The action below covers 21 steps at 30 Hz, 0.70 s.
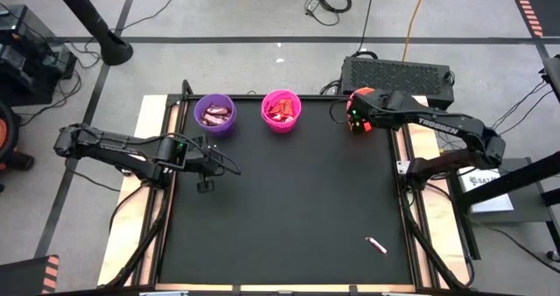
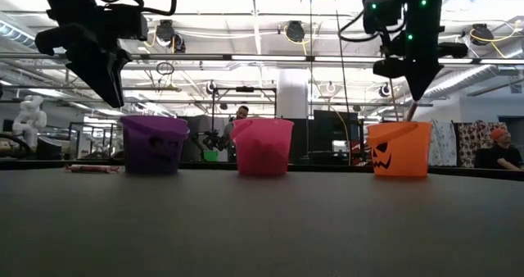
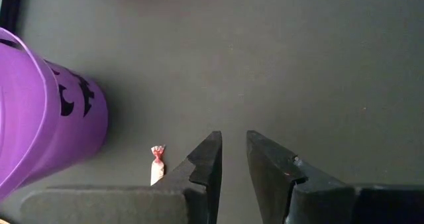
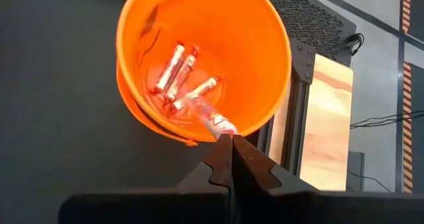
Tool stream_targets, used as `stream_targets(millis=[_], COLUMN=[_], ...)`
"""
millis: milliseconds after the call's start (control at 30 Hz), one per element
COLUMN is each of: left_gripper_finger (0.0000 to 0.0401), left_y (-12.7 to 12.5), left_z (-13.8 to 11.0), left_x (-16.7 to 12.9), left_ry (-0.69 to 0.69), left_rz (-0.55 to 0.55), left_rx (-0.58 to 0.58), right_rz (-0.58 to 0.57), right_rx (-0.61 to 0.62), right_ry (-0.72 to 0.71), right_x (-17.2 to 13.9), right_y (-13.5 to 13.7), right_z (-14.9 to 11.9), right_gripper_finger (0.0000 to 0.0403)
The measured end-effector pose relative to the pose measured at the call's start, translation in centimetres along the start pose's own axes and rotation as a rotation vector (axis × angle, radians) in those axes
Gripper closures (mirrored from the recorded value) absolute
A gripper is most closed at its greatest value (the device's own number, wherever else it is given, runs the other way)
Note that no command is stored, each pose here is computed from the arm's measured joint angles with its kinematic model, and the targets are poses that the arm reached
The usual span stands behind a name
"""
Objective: Sort candy by brand, put in halloween buckets
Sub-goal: Put the white candy into the orange bucket
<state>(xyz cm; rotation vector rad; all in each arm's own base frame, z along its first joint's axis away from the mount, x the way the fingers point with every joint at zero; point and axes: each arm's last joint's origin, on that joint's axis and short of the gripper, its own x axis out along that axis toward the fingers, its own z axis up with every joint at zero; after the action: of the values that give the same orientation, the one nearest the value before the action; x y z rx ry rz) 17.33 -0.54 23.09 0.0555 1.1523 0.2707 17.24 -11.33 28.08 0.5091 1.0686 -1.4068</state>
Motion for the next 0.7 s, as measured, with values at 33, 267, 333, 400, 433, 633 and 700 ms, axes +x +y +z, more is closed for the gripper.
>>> stream_targets(millis=[33, 267, 333, 400, 433, 633, 700], left_gripper_finger=[0.0322, 0.0322, 0.0322, 0.0322, 0.0322, 0.0322, 0.0322], left_y=[0.0, 0.1, 0.1, 0.2, 0.3, 2.1, 3.0], left_z=[0.0, 0.0, 0.0, 0.0, 0.0, 0.3, 0.5], left_x=[0.0, 0.0, 0.0, 0.0, 0.1, 1.2, 2.0], left_ry=[0.0, 0.0, 0.001, 0.002, 0.005, 0.065, 0.104], left_rz=[0.0, 0.02, 0.02, 0.023, 0.027, 0.056, 0.05], left_rx=[0.0, -0.006, -0.006, -0.012, -0.019, -0.113, -0.146], right_rz=[-0.001, -0.012, -0.013, -0.018, -0.023, 0.041, 0.097], right_rx=[0.001, 0.004, 0.003, 0.01, 0.026, 0.04, 0.002], right_ry=[-0.002, -0.027, -0.027, -0.033, -0.039, -0.032, -0.04], right_x=[0.2, 0.3, 0.3, 0.3, 0.3, -0.2, -0.5], right_y=[0.0, 0.1, 0.1, 0.1, 0.1, 0.8, 1.5], right_z=[0.0, 0.0, 0.0, 0.0, 0.0, -0.3, -0.5], right_gripper_finger=[0.0403, 0.0382, 0.0366, 0.0346, 0.0335, 0.0266, 0.0249])
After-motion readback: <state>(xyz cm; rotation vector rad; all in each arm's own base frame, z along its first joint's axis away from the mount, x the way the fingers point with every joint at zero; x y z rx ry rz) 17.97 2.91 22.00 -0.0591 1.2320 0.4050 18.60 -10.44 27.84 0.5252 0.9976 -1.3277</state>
